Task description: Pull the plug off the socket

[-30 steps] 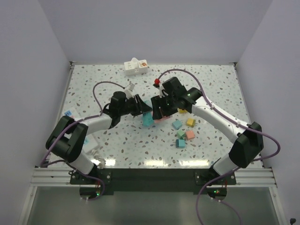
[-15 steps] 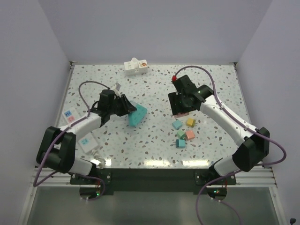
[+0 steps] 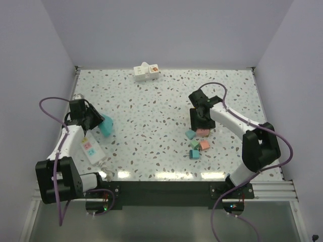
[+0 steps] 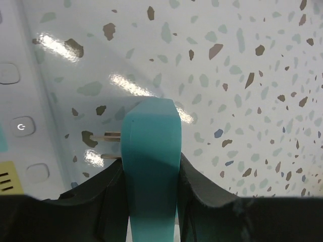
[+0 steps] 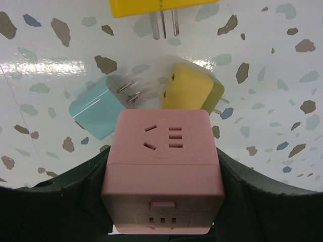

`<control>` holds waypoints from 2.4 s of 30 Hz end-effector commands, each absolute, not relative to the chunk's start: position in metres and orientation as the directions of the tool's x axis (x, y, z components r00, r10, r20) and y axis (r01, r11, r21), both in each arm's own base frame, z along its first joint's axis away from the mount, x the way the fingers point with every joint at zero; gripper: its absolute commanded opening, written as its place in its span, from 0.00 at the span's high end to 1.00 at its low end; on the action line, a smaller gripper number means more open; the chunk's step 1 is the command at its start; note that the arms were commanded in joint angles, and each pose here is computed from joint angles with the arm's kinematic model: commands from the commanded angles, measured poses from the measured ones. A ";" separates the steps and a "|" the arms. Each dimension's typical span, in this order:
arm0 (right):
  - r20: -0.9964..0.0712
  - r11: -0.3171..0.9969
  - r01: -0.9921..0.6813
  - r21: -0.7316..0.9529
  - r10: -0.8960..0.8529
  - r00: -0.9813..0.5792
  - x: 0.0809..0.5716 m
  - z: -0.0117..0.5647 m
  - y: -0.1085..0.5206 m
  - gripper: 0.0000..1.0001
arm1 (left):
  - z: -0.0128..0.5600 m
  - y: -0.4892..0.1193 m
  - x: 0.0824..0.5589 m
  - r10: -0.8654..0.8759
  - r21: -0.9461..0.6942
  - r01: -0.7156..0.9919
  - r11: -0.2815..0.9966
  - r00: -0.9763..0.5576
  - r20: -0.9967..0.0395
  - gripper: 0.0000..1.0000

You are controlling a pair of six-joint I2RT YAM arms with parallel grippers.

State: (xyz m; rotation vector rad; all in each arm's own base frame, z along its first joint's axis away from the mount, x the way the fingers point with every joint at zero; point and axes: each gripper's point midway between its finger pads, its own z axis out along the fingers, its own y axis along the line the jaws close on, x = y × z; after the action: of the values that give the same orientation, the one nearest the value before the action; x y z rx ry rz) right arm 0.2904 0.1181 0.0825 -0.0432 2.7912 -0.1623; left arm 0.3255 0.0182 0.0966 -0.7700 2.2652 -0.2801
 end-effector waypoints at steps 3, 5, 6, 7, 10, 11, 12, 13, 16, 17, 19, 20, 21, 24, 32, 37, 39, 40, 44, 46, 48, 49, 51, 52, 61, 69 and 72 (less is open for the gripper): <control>-0.355 0.995 0.055 -0.088 0.020 -0.934 0.291 0.076 0.116 0.83 | 0.081 0.054 0.298 -0.610 -0.294 -0.552 0.780 -0.569 -0.552 1.00; -0.356 0.995 0.053 -0.079 0.021 -0.934 0.290 0.077 0.118 0.64 | 0.078 0.061 0.296 -0.621 -0.290 -0.569 0.770 -0.561 -0.547 1.00; -0.360 0.996 0.051 -0.076 0.021 -0.933 0.291 0.080 0.118 0.46 | 0.079 0.064 0.297 -0.622 -0.287 -0.573 0.768 -0.558 -0.550 1.00; -0.364 0.996 0.049 -0.071 0.020 -0.931 0.291 0.084 0.118 0.39 | 0.079 0.067 0.296 -0.623 -0.285 -0.577 0.765 -0.554 -0.552 0.90; -0.398 0.997 0.052 -0.056 0.025 -0.917 0.294 0.105 0.118 0.17 | 0.081 0.073 0.299 -0.631 -0.285 -0.588 0.757 -0.544 -0.553 0.65; -0.408 0.997 0.051 -0.055 0.024 -0.913 0.295 0.111 0.118 0.12 | 0.080 0.075 0.299 -0.638 -0.283 -0.598 0.750 -0.541 -0.548 0.56; -0.434 0.998 0.051 -0.045 0.026 -0.901 0.300 0.123 0.119 0.09 | 0.082 0.075 0.300 -0.641 -0.285 -0.600 0.747 -0.536 -0.549 0.49; -0.428 0.997 0.053 -0.057 0.024 -0.904 0.297 0.128 0.116 0.02 | 0.082 0.076 0.301 -0.643 -0.287 -0.602 0.745 -0.534 -0.550 0.38; -0.452 0.996 0.057 -0.067 0.021 -0.892 0.299 0.152 0.112 0.01 | 0.082 0.075 0.303 -0.648 -0.294 -0.601 0.743 -0.539 -0.538 0.23; -0.471 0.995 0.067 -0.077 0.023 -0.882 0.301 0.160 0.109 0.01 | 0.084 0.074 0.304 -0.649 -0.301 -0.596 0.745 -0.540 -0.536 0.20; -0.529 0.996 0.069 -0.052 0.031 -0.848 0.310 0.185 0.111 0.01 | 0.088 0.071 0.305 -0.647 -0.313 -0.585 0.749 -0.540 -0.538 0.11; -0.546 0.997 0.066 -0.039 0.034 -0.837 0.314 0.192 0.113 0.01 | 0.094 0.070 0.306 -0.645 -0.323 -0.576 0.751 -0.536 -0.545 0.07; -0.579 0.998 0.057 -0.015 0.038 -0.815 0.323 0.208 0.119 0.02 | 0.098 0.070 0.307 -0.645 -0.329 -0.572 0.751 -0.531 -0.550 0.02; -0.617 0.999 -0.013 0.044 0.017 -0.787 0.346 0.225 0.141 0.02 | 0.117 0.068 0.310 -0.642 -0.353 -0.553 0.754 -0.508 -0.575 0.00; -0.712 0.980 -0.121 0.156 0.027 -0.701 0.445 0.229 0.208 0.02 | 0.144 0.083 0.297 -0.644 -0.290 -0.624 0.726 -0.468 -0.605 0.00; -0.785 0.952 -0.211 0.220 0.044 -0.617 0.505 0.222 0.253 0.02 | 0.145 0.080 0.287 -0.669 -0.296 -0.648 0.701 -0.455 -0.588 0.00; -0.818 0.938 -0.251 0.240 0.057 -0.572 0.524 0.229 0.270 0.02 | 0.151 0.064 0.291 -0.683 -0.384 -0.590 0.710 -0.446 -0.579 0.00; -0.828 0.936 -0.257 0.241 0.060 -0.557 0.542 0.212 0.279 0.02 | 0.156 0.055 0.292 -0.684 -0.424 -0.553 0.718 -0.447 -0.576 0.00; -0.897 0.920 -0.338 0.197 0.030 -0.442 0.583 0.205 0.315 0.02 | 0.183 0.025 0.299 -0.677 -0.564 -0.374 0.736 -0.423 -0.603 0.00; -0.943 0.922 -0.352 0.161 0.039 -0.331 0.602 0.209 0.327 0.02 | 0.185 0.026 0.297 -0.675 -0.560 -0.376 0.738 -0.423 -0.605 0.00; -0.962 0.933 -0.345 0.102 0.003 -0.274 0.616 0.186 0.333 0.02 | 0.189 0.025 0.297 -0.663 -0.554 -0.363 0.749 -0.428 -0.615 0.00; -0.973 0.937 -0.333 0.105 0.028 -0.229 0.625 0.187 0.336 0.02 | 0.191 0.024 0.297 -0.663 -0.558 -0.359 0.748 -0.425 -0.616 0.00; -0.977 0.943 -0.314 0.107 0.040 -0.211 0.640 0.166 0.344 0.02 | 0.197 0.022 0.298 -0.669 -0.573 -0.347 0.743 -0.415 -0.617 0.00; -0.979 0.947 -0.304 0.106 0.046 -0.200 0.645 0.163 0.347 0.01 | 0.197 0.024 0.298 -0.675 -0.573 -0.357 0.738 -0.409 -0.614 0.00; -0.994 0.991 -0.111 0.073 0.063 -0.091 0.670 0.131 0.341 0.02 | 0.202 0.021 0.301 -0.724 -0.634 -0.350 0.690 -0.343 -0.598 0.00; -0.986 0.968 -0.188 0.165 0.155 -0.068 0.680 0.123 0.350 0.03 | 0.190 0.024 0.303 -0.728 -0.619 -0.383 0.685 -0.364 -0.581 0.00; -0.984 0.956 -0.233 0.180 0.170 -0.059 0.679 0.127 0.359 0.04 | 0.184 0.024 0.302 -0.732 -0.618 -0.392 0.681 -0.373 -0.570 0.00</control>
State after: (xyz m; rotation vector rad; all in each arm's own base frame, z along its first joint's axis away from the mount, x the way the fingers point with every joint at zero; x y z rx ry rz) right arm 0.6682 0.3480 0.0735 -0.0966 1.7488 0.2209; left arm 0.2971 0.0231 0.1829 -0.8719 2.0270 -0.4663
